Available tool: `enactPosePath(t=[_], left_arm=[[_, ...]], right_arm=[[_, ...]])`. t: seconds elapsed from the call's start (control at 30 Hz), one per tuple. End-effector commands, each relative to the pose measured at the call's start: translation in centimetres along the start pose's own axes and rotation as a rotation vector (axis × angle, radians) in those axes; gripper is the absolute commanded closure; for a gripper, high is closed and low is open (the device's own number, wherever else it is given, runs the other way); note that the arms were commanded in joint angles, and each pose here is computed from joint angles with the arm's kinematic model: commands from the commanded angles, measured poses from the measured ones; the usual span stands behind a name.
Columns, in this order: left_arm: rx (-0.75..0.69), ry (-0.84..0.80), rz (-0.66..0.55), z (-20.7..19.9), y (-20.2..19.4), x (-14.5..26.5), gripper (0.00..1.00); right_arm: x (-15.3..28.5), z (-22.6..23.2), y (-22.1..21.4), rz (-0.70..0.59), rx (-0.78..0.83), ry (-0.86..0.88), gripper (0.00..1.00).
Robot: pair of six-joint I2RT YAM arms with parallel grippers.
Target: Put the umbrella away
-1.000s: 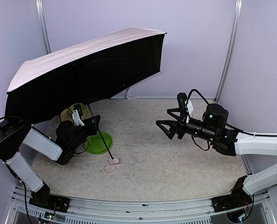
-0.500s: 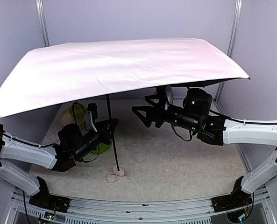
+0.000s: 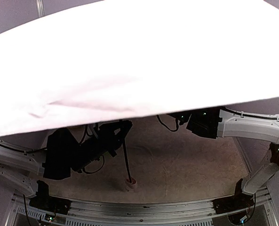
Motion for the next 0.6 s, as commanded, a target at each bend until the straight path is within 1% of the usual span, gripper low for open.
enactPosePath(t=[0.0, 0.1, 0.17, 0.27, 0.37, 0.47, 0.5, 0.57], left_arm=[[-0.048, -0.063, -0.06, -2.0, 2.3, 1.0, 1.0], [-0.097, -0.05, -0.044, -2.7, 2.0, 1.1, 1.0], [-0.131, -0.037, -0.021, -3.0, 1.7, 0.7, 1.0], [-0.173, -0.011, 0.001, -3.0, 1.4, 0.2, 1.0], [-0.211, 0.019, 0.0, -2.7, 1.6, 0.2, 1.0], [-0.249, 0.002, -0.004, -2.9, 1.9, 0.4, 1.0], [-0.26, -0.017, -0.004, -3.0, 1.9, 0.5, 0.98], [-0.276, -0.064, -0.011, -3.3, 1.7, 0.9, 0.63]], right_arm=[[0.2, 2.1, 1.9, -0.048, 0.041, 0.043, 0.18], [-0.1, 2.2, 1.9, -0.052, 0.061, 0.035, 0.22], [-0.6, 2.1, 1.6, -0.049, 0.074, 0.027, 0.27], [-1.0, 1.9, 1.7, -0.056, 0.089, 0.01, 0.53], [-0.7, 2.1, 2.5, -0.091, 0.096, 0.013, 0.78], [-0.1, 2.2, 3.6, -0.139, 0.086, 0.012, 0.99], [0.0, 2.3, 3.9, -0.153, 0.08, 0.014, 1.0], [0.3, 2.7, 4.7, -0.173, 0.071, 0.041, 1.0]])
Point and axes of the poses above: each gripper's point midway between its finger pads, its own x axis back along the fingers, its own z axis along the line the jaws close on, y = z × x, the point moved 7 cm from there along x, back along the fingers, and after that the axes turned 9 degrees about -x, right-handed, at the moved point
